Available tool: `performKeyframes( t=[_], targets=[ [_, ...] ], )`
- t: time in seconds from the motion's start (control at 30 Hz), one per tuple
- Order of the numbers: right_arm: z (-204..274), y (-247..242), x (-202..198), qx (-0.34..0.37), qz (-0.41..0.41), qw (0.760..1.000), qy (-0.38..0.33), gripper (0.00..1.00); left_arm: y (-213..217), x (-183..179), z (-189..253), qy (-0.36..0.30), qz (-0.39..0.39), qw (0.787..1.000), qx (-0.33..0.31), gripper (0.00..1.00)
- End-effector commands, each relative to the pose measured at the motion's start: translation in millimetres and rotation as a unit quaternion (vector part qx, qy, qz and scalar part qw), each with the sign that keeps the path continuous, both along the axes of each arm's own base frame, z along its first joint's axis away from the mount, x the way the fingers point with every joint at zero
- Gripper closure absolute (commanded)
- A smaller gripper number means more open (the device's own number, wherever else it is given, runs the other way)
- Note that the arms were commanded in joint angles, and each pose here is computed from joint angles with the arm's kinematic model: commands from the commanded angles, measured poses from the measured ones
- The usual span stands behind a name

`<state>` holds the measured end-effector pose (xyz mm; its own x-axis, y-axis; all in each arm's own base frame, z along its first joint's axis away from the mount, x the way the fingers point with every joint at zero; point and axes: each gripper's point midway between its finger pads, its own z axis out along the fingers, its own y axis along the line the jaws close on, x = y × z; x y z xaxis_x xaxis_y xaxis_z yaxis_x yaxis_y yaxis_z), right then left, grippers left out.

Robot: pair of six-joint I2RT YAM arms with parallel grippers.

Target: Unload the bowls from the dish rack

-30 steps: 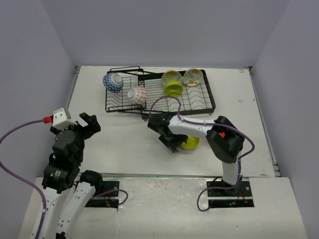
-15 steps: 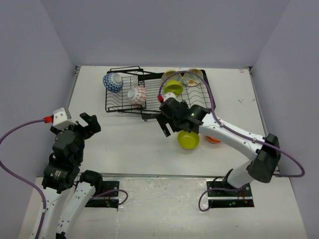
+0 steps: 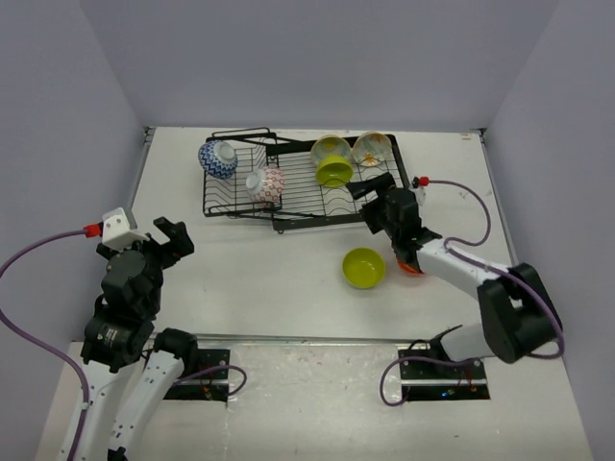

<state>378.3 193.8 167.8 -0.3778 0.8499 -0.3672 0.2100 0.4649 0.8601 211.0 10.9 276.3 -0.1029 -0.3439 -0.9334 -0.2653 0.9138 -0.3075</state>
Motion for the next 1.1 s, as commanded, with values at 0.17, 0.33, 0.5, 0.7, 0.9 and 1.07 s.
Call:
performKeyframes(
  t=[0.17,0.33,0.5,0.7,0.9,1.07],
  targets=[
    [39,36,80,0.295,-0.075,0.952,-0.042,0.01,0,5,3,-0.006,0.001,1.0,0.005,0.0],
    [17,48,106,0.307,-0.097,0.946,-0.029,0.01,-1,5,5,-0.01,-0.002,1.0,0.004,0.0],
    [13,50,129,0.288,-0.121,0.949,-0.035,0.05,-1,5,6,-0.013,-0.003,1.0,0.004,0.0],
    [1,47,148,0.27,-0.156,0.95,-0.021,0.12,-1,5,5,-0.011,-0.003,1.0,0.004,0.0],
    [-17,40,149,0.243,-0.184,0.952,0.005,0.14,-1,3,7,-0.016,-0.003,1.0,0.002,0.0],
    [-16,38,157,0.214,-0.189,0.958,-0.008,0.2,-2,2,9,-0.02,-0.007,1.0,0.002,0.0]
  ],
)
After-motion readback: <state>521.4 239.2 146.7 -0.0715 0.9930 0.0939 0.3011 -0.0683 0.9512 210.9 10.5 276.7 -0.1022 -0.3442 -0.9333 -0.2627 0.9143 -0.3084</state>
